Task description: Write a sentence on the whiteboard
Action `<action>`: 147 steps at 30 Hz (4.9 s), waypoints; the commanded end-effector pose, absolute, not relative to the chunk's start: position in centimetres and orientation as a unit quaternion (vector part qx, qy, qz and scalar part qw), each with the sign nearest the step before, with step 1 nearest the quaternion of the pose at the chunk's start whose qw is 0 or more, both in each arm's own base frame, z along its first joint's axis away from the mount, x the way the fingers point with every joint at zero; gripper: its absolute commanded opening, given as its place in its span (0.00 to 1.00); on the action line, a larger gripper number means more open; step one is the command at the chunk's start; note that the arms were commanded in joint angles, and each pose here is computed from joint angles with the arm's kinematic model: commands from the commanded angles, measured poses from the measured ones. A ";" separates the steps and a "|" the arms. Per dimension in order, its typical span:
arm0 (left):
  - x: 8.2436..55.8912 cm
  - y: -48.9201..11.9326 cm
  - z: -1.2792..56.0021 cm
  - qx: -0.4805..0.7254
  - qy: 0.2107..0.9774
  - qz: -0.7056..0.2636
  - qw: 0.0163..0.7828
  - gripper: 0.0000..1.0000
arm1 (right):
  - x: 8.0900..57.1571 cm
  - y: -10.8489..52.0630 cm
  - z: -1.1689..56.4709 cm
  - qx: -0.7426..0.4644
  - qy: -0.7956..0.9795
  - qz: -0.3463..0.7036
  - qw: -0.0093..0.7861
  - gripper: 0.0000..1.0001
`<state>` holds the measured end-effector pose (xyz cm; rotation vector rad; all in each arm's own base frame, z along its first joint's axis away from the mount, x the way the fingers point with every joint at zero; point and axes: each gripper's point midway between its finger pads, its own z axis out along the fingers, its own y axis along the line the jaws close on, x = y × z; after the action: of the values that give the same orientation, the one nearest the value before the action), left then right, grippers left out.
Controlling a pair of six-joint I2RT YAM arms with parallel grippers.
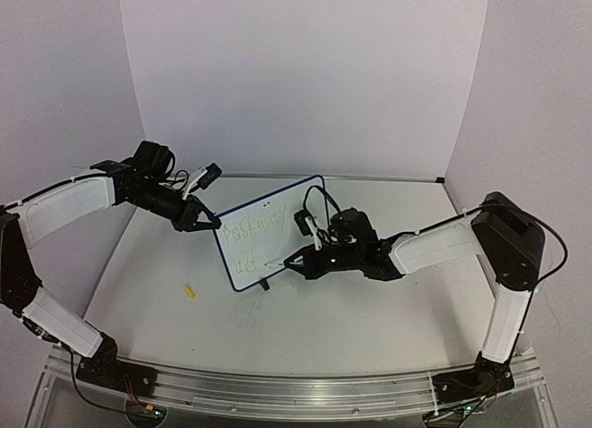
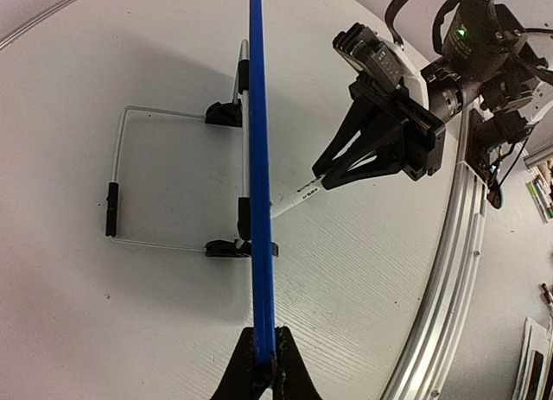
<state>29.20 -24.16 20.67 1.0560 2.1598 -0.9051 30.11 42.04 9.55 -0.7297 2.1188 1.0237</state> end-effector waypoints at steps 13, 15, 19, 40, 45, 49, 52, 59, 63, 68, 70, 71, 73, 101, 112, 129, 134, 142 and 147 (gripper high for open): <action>28.7 -24.6 20.5 0.398 0.808 -0.344 0.265 0.00 | 29.5 42.4 15.9 -0.300 0.755 0.439 0.383 0.00; 28.7 -24.6 20.5 0.397 0.809 -0.344 0.264 0.00 | 29.8 42.4 16.2 -0.297 0.755 0.436 0.390 0.00; 28.7 -24.7 20.5 0.398 0.808 -0.345 0.265 0.00 | 30.5 42.6 15.6 -0.290 0.761 0.428 0.392 0.00; 28.7 -24.7 20.5 0.398 0.808 -0.344 0.264 0.00 | 31.6 43.3 14.7 -0.276 0.769 0.422 0.392 0.00; 28.7 -24.7 20.5 0.398 0.808 -0.344 0.265 0.00 | 31.9 43.1 14.6 -0.270 0.773 0.416 0.396 0.00; 28.7 -24.6 20.5 0.398 0.809 -0.343 0.265 0.00 | 31.5 43.0 15.1 -0.275 0.768 0.421 0.398 0.00; 28.7 -24.6 20.4 0.398 0.809 -0.343 0.265 0.00 | 30.9 42.6 16.0 -0.277 0.759 0.431 0.402 0.00; 28.6 -24.7 20.5 0.399 0.808 -0.343 0.265 0.00 | 30.1 40.9 16.2 -0.272 0.756 0.443 0.398 0.00; 28.6 -24.7 20.6 0.399 0.808 -0.343 0.265 0.00 | 30.3 40.7 14.9 -0.268 0.764 0.442 0.387 0.00; 28.6 -24.7 20.5 0.399 0.808 -0.342 0.265 0.00 | 31.1 40.6 14.2 -0.260 0.768 0.443 0.383 0.00; 28.6 -24.7 20.5 0.399 0.809 -0.342 0.265 0.00 | 31.4 40.7 14.1 -0.259 0.768 0.444 0.383 0.00; 28.6 -24.6 20.5 0.398 0.809 -0.342 0.265 0.00 | 31.5 40.8 14.0 -0.259 0.768 0.444 0.383 0.00; 28.6 -24.7 20.5 0.398 0.809 -0.342 0.264 0.00 | 31.7 40.9 14.0 -0.259 0.768 0.444 0.383 0.00; 28.7 -24.7 20.2 0.399 0.810 -0.341 0.262 0.00 | 32.3 41.6 11.8 -0.265 0.782 0.434 0.359 0.00; 28.7 -24.8 20.2 0.399 0.810 -0.342 0.261 0.00 | 32.5 40.3 10.0 -0.248 0.807 0.401 0.356 0.00; 28.7 -24.8 20.2 0.400 0.809 -0.342 0.261 0.00 | 33.1 40.0 14.5 -0.246 0.783 0.404 0.403 0.00; 28.7 -24.8 20.2 0.400 0.809 -0.342 0.260 0.00 | 33.1 40.5 14.9 -0.252 0.778 0.413 0.401 0.00; 28.7 -24.8 20.1 0.400 0.810 -0.342 0.259 0.00 | 32.9 41.0 14.9 -0.259 0.775 0.420 0.394 0.00; 28.6 -24.8 20.1 0.400 0.810 -0.343 0.258 0.00 | 32.9 41.1 15.2 -0.262 0.772 0.424 0.394 0.00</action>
<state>29.17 -24.28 20.65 1.0597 2.1595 -0.9068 31.67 40.34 11.39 -0.6656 2.0772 1.0588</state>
